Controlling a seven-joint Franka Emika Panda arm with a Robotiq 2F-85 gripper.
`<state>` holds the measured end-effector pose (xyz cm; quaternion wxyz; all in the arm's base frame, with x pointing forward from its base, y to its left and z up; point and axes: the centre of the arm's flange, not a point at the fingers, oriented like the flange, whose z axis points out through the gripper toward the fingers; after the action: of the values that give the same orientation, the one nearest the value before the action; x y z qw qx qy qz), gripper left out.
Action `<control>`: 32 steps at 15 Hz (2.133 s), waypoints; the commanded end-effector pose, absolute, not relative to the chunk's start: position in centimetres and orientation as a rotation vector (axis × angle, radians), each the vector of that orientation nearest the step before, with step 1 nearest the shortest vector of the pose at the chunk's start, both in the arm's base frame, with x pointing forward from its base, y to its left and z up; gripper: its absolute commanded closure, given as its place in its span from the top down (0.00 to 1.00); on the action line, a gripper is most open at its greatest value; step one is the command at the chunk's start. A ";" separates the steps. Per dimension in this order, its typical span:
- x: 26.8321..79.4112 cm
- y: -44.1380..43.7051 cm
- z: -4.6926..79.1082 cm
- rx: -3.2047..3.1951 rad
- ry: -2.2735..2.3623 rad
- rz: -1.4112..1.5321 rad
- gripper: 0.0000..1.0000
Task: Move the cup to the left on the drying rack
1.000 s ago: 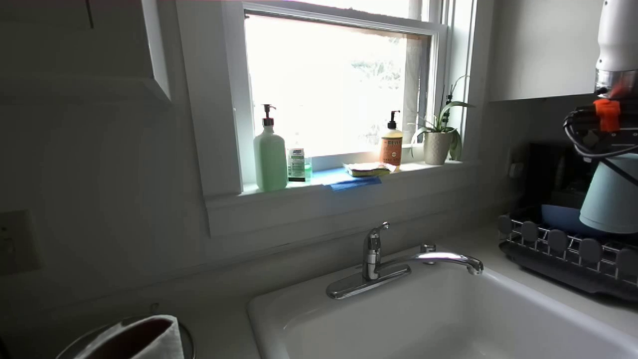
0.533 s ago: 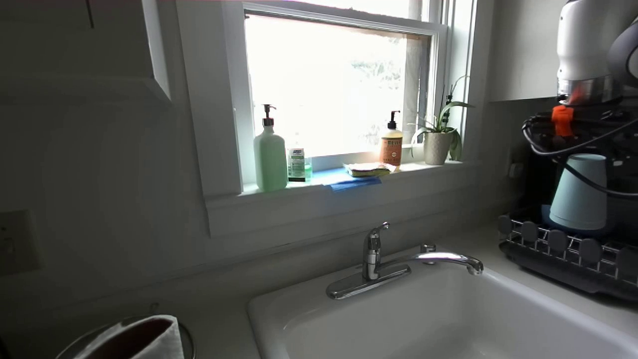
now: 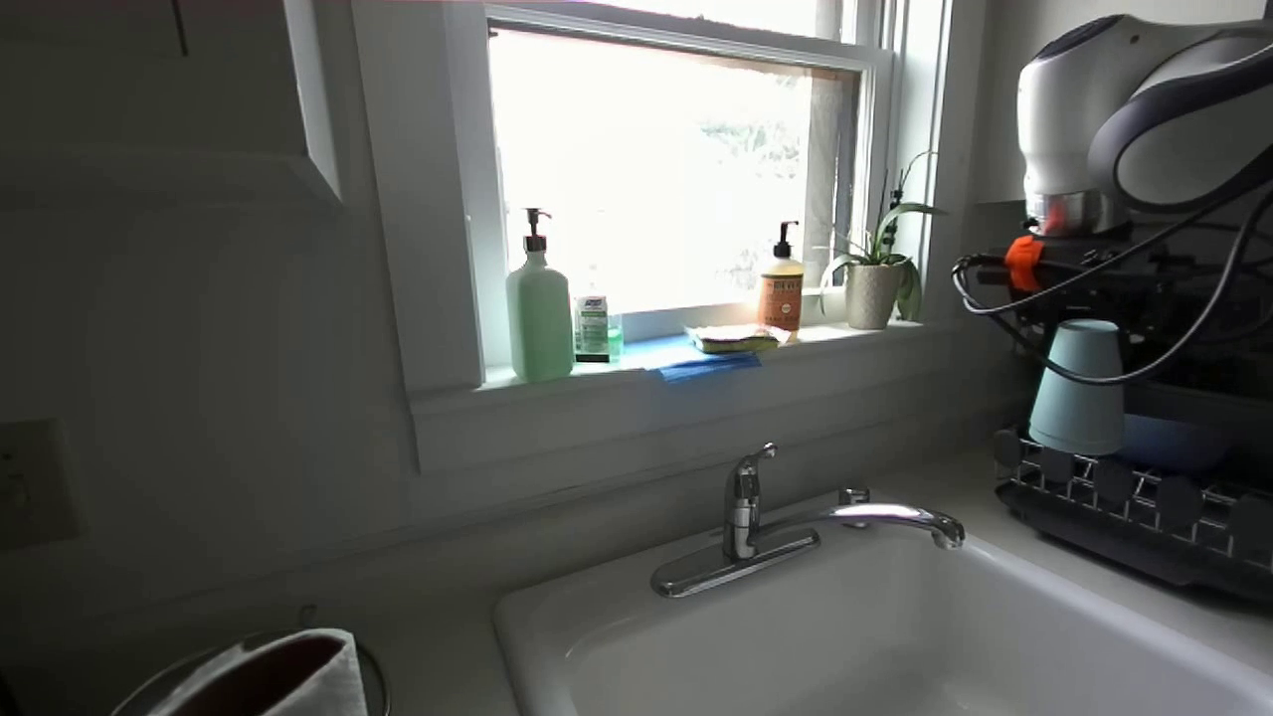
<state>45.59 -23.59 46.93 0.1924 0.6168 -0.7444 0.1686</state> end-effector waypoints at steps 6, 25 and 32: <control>50.2 -27.2 44.8 1.646 -2.134 0.498 0.46; 50.6 -28.9 39.0 1.591 -2.031 0.453 0.46; 50.9 -28.5 37.9 1.577 -1.988 0.458 0.96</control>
<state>50.39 -28.37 38.02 0.2640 0.5953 -0.7429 0.1550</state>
